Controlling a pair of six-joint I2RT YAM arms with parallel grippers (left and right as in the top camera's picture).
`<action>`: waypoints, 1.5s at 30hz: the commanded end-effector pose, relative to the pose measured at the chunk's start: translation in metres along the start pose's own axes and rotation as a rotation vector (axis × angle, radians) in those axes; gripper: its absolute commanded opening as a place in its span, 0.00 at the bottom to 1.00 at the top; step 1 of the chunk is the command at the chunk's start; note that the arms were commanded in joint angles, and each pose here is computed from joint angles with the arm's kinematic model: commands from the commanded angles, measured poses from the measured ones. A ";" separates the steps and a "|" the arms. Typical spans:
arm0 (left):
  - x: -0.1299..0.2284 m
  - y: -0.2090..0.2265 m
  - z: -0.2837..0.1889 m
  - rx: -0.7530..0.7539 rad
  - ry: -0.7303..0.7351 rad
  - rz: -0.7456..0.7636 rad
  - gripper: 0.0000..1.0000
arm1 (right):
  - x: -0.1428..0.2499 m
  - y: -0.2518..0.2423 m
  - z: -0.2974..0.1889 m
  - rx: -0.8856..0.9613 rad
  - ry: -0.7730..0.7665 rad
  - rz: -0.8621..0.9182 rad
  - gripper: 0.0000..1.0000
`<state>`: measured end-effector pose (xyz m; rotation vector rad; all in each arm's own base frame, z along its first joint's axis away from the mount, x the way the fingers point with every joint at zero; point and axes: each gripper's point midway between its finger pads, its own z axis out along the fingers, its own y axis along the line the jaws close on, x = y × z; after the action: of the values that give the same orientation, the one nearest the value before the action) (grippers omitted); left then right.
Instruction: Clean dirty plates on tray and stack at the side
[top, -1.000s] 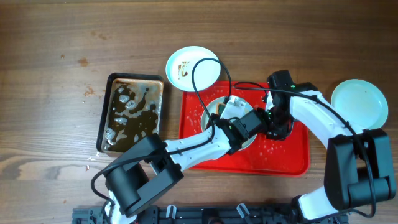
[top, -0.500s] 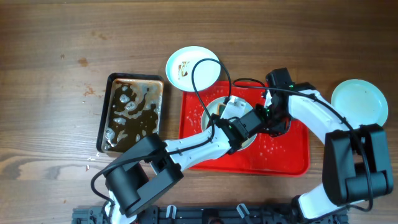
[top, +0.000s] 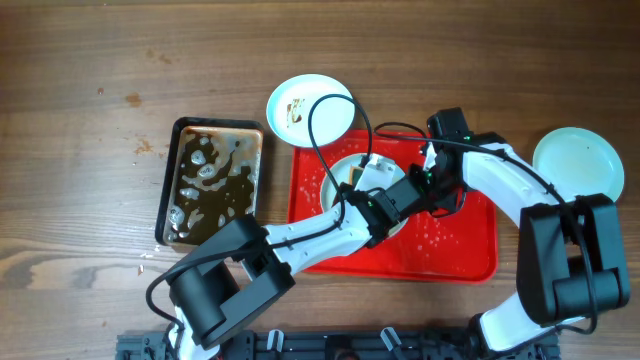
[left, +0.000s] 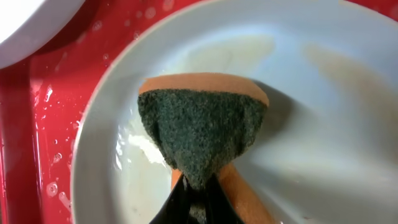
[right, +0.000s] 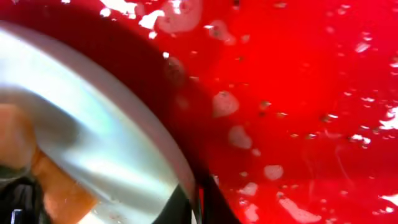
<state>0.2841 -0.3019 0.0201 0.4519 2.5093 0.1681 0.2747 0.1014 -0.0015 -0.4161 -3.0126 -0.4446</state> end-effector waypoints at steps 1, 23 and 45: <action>-0.002 -0.006 -0.003 0.028 0.005 -0.021 0.04 | 0.010 -0.015 0.025 0.034 0.040 0.023 0.04; 0.003 0.102 -0.062 -0.265 0.057 -0.115 0.04 | -0.009 -0.029 0.016 0.083 -0.032 0.049 0.04; 0.030 0.202 -0.058 -0.180 0.388 -0.546 0.04 | -0.041 -0.020 -0.203 0.258 -0.608 -0.083 0.04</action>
<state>0.2883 -0.0975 0.0998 -0.3543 2.7461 0.4400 0.3168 0.0290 0.1568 -0.4882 -3.5301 -0.0348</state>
